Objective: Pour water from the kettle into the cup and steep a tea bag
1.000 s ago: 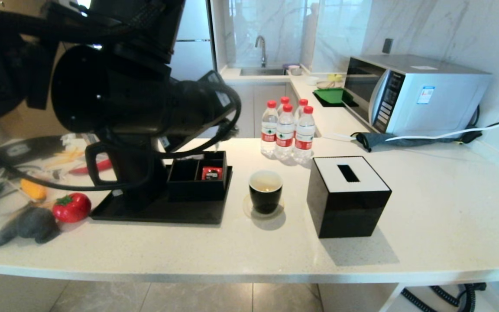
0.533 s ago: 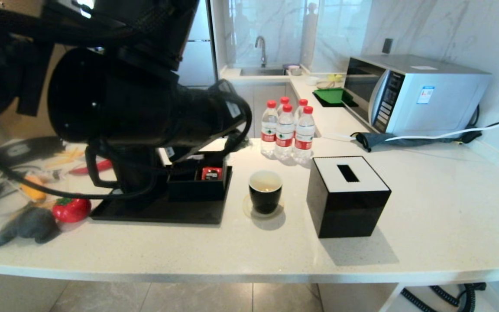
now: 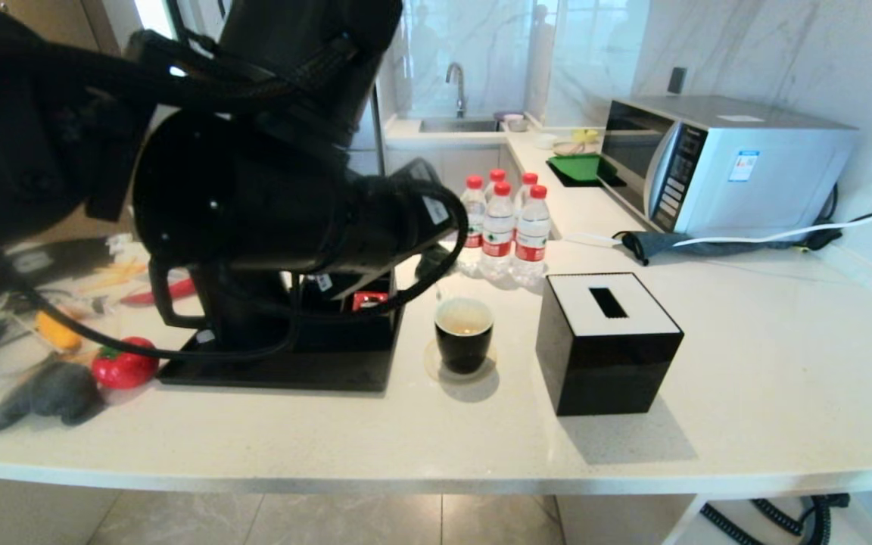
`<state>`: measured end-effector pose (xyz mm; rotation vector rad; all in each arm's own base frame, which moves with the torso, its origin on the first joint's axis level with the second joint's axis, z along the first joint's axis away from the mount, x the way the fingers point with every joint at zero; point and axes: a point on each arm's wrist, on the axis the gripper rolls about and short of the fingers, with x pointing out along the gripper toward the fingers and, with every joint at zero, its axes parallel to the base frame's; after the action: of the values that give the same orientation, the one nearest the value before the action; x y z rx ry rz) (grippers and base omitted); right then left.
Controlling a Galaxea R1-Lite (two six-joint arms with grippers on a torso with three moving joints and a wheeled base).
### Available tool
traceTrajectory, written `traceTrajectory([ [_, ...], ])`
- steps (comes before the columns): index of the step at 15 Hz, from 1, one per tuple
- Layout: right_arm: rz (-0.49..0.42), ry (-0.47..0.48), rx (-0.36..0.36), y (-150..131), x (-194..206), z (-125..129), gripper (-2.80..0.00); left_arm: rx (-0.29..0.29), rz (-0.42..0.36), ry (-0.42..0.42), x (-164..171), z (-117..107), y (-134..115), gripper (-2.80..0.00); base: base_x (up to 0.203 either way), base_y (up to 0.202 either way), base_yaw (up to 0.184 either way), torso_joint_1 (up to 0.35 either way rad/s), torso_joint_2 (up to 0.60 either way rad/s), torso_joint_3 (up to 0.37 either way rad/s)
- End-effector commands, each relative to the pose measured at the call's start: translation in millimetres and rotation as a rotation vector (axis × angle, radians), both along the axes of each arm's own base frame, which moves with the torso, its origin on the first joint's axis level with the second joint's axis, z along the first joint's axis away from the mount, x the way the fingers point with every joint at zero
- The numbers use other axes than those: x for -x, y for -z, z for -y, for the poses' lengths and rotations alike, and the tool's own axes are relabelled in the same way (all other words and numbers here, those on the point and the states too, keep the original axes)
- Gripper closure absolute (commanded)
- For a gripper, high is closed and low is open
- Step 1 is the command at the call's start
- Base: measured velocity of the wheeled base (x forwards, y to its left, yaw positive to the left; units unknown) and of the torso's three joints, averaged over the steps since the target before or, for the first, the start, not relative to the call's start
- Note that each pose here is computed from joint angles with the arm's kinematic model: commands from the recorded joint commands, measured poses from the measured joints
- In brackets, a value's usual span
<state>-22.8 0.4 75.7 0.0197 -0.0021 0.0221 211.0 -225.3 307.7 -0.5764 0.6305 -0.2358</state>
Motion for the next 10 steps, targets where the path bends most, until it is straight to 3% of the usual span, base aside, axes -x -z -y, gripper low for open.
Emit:
traceTrajectory([
  [1, 0.001, -0.001, 0.0, 0, 0, 0, 0.0, -0.01, -0.012, 0.004, -1, 6, 5, 0.0, 0.0, 0.0, 0.0, 0.0, 0.0, 0.0],
  [7, 0.012, -0.011, 0.049, -3, 1, 0, 0.0, 0.015, -0.024, 0.024, -3, 7, 3, 0.0, 0.0, 0.0, 0.0, 0.0, 0.0, 0.0],
  [10, 0.05, -0.058, 0.047, -22, 7, -1, 0.0, 0.029, -0.035, 0.031, -2, 6, 2, 0.0, 0.0, 0.0, 0.0, 0.0, 0.0, 0.0],
])
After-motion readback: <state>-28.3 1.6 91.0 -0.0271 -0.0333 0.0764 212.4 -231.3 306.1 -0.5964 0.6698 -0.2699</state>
